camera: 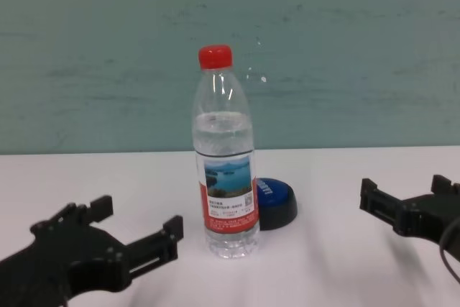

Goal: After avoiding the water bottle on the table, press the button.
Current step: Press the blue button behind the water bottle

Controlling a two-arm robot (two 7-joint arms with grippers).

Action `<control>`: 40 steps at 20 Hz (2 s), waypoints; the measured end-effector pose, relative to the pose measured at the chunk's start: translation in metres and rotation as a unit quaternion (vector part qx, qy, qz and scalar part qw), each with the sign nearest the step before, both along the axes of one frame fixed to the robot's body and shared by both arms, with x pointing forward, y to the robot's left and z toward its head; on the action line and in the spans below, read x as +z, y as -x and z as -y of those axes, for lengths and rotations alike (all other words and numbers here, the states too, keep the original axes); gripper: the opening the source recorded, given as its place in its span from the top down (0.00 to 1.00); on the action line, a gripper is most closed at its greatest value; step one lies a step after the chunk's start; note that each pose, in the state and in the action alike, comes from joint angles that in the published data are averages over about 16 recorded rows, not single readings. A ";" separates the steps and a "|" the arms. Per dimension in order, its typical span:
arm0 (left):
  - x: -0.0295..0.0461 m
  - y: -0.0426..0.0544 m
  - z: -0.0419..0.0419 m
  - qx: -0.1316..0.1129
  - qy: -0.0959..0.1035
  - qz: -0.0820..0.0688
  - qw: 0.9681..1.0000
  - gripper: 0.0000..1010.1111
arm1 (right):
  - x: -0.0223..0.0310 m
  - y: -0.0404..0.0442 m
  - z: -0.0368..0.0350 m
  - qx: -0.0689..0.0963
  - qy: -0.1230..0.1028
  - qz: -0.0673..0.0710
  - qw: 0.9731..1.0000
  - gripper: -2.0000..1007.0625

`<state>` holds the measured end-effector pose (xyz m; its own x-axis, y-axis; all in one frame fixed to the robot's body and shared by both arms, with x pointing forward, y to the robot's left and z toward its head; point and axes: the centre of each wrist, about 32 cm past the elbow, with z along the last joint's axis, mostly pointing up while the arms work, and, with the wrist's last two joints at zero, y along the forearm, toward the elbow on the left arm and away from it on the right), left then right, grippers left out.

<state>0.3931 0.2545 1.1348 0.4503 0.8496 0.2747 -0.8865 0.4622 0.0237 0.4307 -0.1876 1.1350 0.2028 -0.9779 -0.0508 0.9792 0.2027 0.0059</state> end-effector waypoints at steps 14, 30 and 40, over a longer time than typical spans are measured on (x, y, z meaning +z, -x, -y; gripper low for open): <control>-0.0133 -0.0315 0.0049 -0.011 -0.026 0.028 0.999 0.01 | 0.0000 0.0000 0.0000 0.000 0.000 0.000 1.000 0.00; -0.0129 -0.0520 0.0174 -0.023 -0.004 0.034 0.999 0.01 | 0.0000 0.0000 0.0000 0.000 0.000 0.000 1.000 0.00; -0.0052 -0.0328 0.0141 -0.031 -0.007 0.034 0.999 0.01 | 0.0000 0.0000 0.0000 0.000 0.000 0.000 1.000 0.00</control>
